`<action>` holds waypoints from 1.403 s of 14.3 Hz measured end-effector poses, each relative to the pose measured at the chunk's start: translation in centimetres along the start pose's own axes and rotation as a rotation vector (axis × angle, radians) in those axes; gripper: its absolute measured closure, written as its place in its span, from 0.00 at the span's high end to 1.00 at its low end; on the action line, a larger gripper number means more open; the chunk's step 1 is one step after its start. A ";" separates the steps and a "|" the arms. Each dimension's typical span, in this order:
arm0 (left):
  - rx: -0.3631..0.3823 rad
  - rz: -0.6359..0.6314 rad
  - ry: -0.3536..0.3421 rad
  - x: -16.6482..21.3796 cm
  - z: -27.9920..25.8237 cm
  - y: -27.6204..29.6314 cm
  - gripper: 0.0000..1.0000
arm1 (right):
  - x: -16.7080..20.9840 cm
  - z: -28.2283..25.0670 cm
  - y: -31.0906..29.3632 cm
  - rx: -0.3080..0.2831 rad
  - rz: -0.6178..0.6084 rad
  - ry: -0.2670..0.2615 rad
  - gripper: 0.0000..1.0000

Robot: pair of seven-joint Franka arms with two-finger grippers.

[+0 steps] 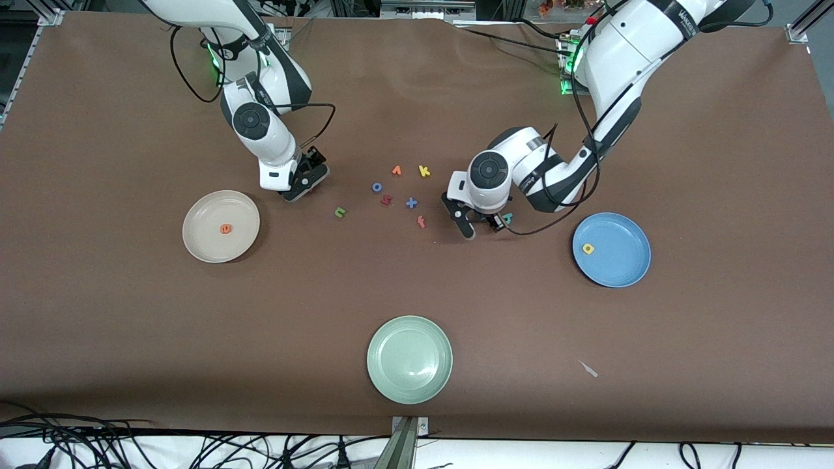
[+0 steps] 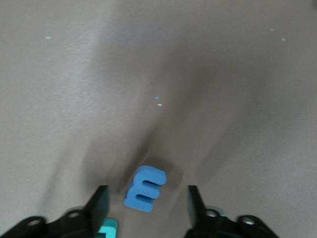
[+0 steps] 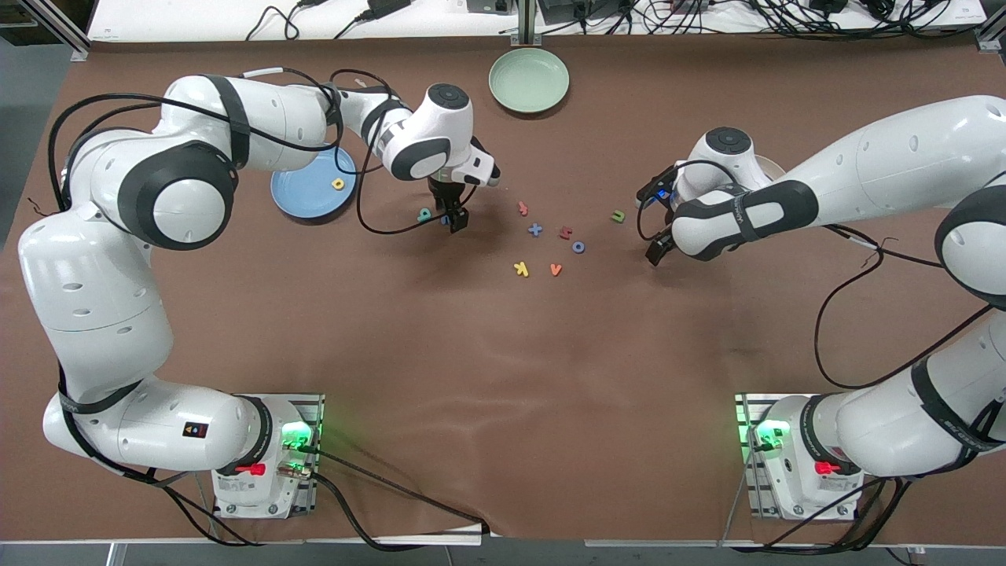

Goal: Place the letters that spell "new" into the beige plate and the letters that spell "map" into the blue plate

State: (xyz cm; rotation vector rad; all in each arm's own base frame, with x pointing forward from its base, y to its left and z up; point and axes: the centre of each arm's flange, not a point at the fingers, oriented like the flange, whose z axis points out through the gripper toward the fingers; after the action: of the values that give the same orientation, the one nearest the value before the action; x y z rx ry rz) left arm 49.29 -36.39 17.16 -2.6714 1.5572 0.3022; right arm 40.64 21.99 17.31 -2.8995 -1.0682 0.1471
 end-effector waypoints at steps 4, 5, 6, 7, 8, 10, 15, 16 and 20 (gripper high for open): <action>0.047 0.044 0.014 0.1 -0.1 -0.2 0.27 | 0.1 0.2 0.0 -0.001 -0.001 0.012 0.65; 0.047 0.045 0.017 0.1 -0.1 -0.3 0.27 | 0.2 0.1 0.0 -0.003 -0.001 0.017 0.51; 0.047 0.048 0.020 0.0 -0.2 -0.5 0.27 | 0.3 0.1 0.0 -0.003 -0.002 0.018 0.42; 0.048 0.059 0.021 0.0 -0.3 -0.8 0.27 | 0.3 0.1 -0.1 -0.003 -0.003 0.019 0.41; 0.052 0.070 0.019 -0.2 -0.6 -1.3 0.27 | 0.3 0.1 -0.1 -0.004 -0.005 0.020 0.37; 0.064 0.064 -0.003 -1.1 -2.4 -3.3 0.27 | 0.5 -0.3 -0.2 -0.007 -0.008 0.028 0.29; 0.017 0.065 -0.069 -8.0 -7.1 -12.0 0.27 | 2.5 -3.2 2.9 -0.004 0.040 -0.035 0.27; 0.001 0.091 -0.086 -9.8 -7.3 -14.1 0.27 | 3.2 -4.6 4.0 -0.002 0.056 -0.057 0.27; -0.023 0.166 -0.121 -15.9 -6.2 -20.3 0.27 | 4.6 -10.0 9.3 0.002 0.103 -0.115 0.27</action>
State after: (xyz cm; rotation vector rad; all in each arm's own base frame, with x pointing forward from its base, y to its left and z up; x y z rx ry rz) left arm 60.12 -13.43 24.82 -2.4912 1.7508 0.4813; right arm 51.24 17.78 26.20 -2.9771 -0.9326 0.3230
